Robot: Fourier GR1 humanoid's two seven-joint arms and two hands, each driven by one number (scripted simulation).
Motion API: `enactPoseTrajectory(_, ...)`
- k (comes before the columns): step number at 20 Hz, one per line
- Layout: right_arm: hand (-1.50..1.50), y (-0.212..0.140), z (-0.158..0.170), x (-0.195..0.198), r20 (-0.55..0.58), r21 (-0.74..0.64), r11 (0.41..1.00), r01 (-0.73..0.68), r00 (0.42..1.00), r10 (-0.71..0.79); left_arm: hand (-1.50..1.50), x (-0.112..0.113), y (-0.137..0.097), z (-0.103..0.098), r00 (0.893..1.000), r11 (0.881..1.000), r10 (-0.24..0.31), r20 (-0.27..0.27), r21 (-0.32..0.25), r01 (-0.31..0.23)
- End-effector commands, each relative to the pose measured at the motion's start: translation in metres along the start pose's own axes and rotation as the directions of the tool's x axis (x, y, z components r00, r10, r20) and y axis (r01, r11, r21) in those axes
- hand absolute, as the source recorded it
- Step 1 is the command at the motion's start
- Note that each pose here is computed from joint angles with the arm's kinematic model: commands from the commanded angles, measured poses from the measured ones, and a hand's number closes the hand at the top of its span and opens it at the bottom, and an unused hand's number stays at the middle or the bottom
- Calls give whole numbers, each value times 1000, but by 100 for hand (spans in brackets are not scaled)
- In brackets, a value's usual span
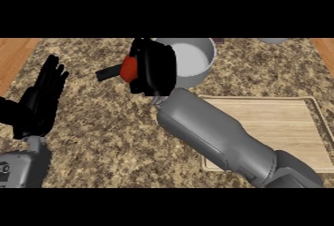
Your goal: Pick the bell pepper from the tray and place it in the pot
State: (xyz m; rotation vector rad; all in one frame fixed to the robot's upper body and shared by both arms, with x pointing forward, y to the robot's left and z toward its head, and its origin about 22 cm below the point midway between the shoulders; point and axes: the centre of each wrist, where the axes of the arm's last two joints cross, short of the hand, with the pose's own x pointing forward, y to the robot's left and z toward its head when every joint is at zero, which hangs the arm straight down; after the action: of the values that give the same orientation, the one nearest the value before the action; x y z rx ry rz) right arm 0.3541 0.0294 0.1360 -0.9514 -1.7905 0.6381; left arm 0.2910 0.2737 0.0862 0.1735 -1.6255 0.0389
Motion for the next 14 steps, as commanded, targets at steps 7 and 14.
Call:
enactPoseTrajectory(7, 150, 24, -36, -57, -68, -37, 975, -219, 974, 216, 0, -3, -18, -7, 1000, 999, 15, 7, -29, -15)
enactPoseTrajectory(14, -150, 33, -26, -98, -252, 87, 995, -39, 966, 60, 0, 11, -18, -5, 1000, 999, 18, 17, -47, -17)
